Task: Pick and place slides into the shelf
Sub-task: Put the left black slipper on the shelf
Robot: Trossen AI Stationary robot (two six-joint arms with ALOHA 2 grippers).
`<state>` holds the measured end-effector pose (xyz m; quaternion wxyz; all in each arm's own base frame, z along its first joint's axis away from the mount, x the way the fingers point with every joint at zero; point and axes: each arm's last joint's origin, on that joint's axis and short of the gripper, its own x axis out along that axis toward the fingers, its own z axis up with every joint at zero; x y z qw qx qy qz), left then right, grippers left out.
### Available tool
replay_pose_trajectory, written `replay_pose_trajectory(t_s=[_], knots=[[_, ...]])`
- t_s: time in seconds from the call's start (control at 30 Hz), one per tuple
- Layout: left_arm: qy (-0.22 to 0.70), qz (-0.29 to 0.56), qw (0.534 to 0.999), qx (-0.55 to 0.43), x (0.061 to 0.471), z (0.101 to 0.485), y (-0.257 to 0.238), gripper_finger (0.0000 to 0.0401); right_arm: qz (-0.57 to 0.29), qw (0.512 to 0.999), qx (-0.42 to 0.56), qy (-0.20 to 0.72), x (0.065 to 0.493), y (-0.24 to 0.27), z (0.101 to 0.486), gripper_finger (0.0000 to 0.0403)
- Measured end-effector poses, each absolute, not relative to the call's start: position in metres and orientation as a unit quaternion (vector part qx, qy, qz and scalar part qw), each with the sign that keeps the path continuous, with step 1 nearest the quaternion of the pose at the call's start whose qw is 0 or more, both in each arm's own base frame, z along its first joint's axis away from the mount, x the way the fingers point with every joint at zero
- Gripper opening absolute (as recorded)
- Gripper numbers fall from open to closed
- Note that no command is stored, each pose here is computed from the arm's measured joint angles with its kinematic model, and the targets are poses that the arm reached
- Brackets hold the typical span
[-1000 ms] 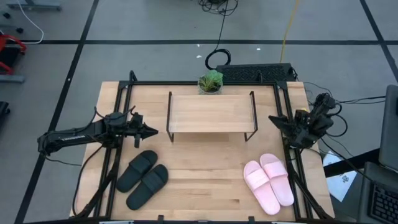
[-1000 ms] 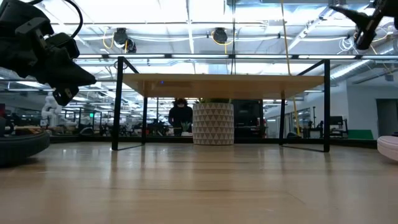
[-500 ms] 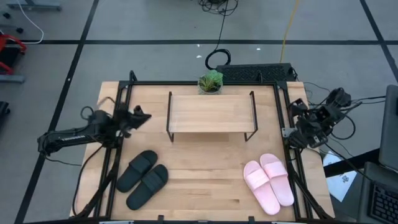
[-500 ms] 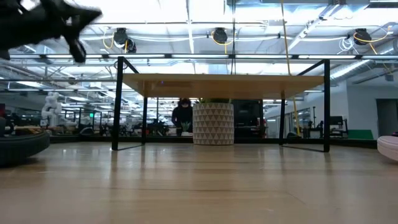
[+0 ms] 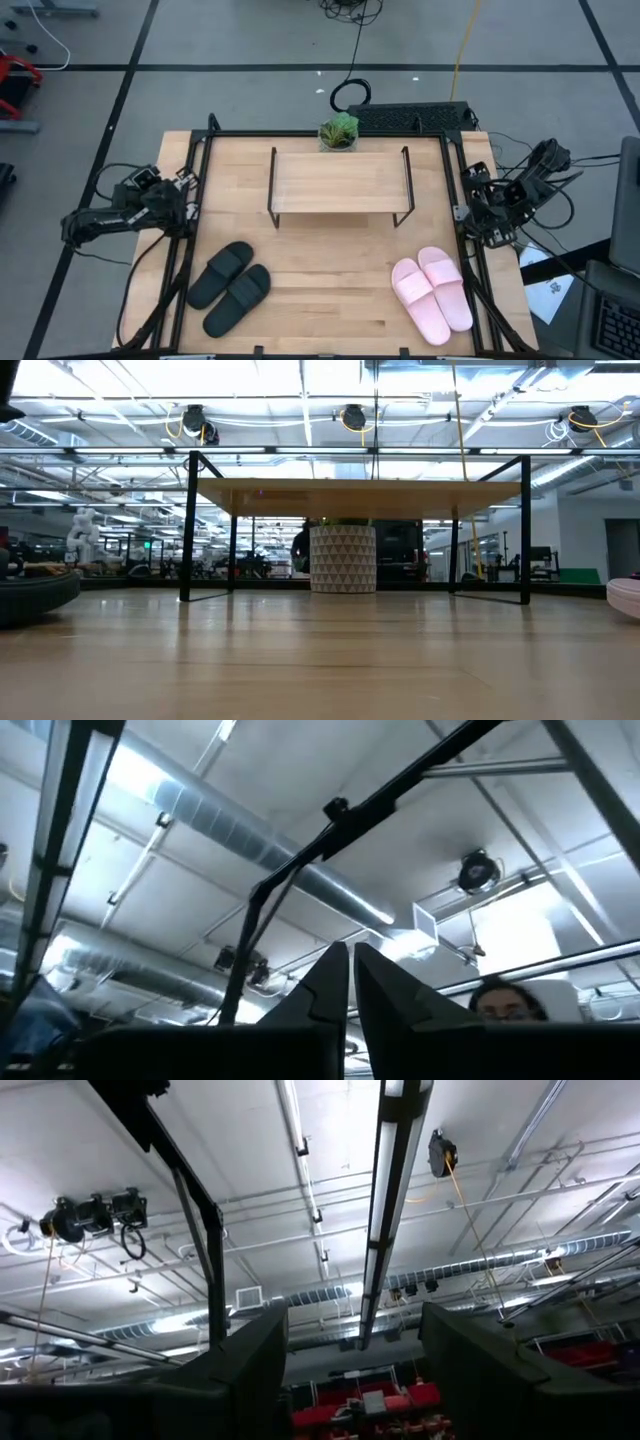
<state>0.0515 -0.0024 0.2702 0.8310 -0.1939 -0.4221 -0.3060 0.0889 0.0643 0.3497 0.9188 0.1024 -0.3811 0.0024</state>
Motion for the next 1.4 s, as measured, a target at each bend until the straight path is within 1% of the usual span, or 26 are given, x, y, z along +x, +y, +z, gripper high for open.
replay_pose_trajectory(t_s=[0.17, 0.27, 0.33, 0.43, 0.6, 0.67, 0.73, 0.8, 0.87, 0.93, 1.0, 1.1, 1.2, 1.3, 1.4], knots=[[-0.426, -0.274, 0.834, -0.22, 0.055, 0.269, 0.0, 0.0024, 0.007, 0.921, 0.105, -0.375, 0.092, 0.067, 0.348, 0.0219], [-0.408, -0.261, 0.838, -0.25, 0.059, 0.269, 0.002, 0.0024, 0.011, 0.921, 0.111, -0.373, 0.093, 0.068, 0.348, 0.0219], [-0.389, -0.251, 0.847, -0.262, 0.062, 0.275, 0.002, 0.0024, 0.014, 0.92, 0.118, -0.373, 0.094, 0.069, 0.347, 0.0219], [-0.348, -0.233, 0.864, -0.28, 0.065, 0.293, 0.003, 0.0024, 0.017, 0.919, 0.126, -0.372, 0.094, 0.069, 0.347, 0.0219], [-0.276, -0.225, 0.899, -0.255, 0.058, 0.35, -0.001, 0.0024, 0.02, 0.92, 0.129, -0.369, 0.095, 0.07, 0.346, 0.0219], [-0.242, -0.219, 0.913, -0.244, 0.055, 0.374, -0.002, 0.0024, 0.021, 0.921, 0.127, -0.368, 0.096, 0.071, 0.346, 0.0219], [-0.19, -0.197, 0.931, -0.242, 0.055, 0.393, -0.002, 0.0024, 0.022, 0.922, 0.125, -0.365, 0.097, 0.072, 0.345, 0.0219], [-0.114, -0.162, 0.946, -0.255, 0.059, 0.404, -0.001, 0.0024, 0.024, 0.923, 0.127, -0.363, 0.098, 0.074, 0.345, 0.0219], [-0.023, -0.123, 0.951, -0.284, 0.068, 0.409, 0.001, 0.0024, 0.028, 0.922, 0.136, -0.361, 0.099, 0.074, 0.344, 0.0219], [0.08, -0.086, 0.941, -0.317, 0.076, 0.406, 0.002, 0.0024, 0.032, 0.922, 0.143, -0.359, 0.1, 0.075, 0.344, 0.0219], [0.176, -0.044, 0.921, -0.346, 0.082, 0.401, 0.002, 0.0024, 0.033, 0.922, 0.145, -0.358, 0.1, 0.075, 0.343, 0.0219], [0.285, -0.011, 0.884, -0.371, 0.087, 0.396, -0.001, 0.0024, 0.03, 0.922, 0.145, -0.357, 0.101, 0.075, 0.343, 0.0219], [0.33, -0.042, 0.862, -0.382, 0.092, 0.396, -0.006, 0.0024, 0.005, 0.927, 0.145, -0.346, 0.101, 0.074, 0.343, 0.0219], [0.347, -0.078, 0.845, -0.398, 0.094, 0.396, -0.01, 0.0024, -0.031, 0.932, 0.148, -0.331, 0.101, 0.072, 0.342, 0.0219], [0.357, -0.09, 0.836, -0.407, 0.094, 0.396, -0.014, 0.0024, -0.055, 0.934, 0.148, -0.319, 0.102, 0.071, 0.341, 0.0219]])
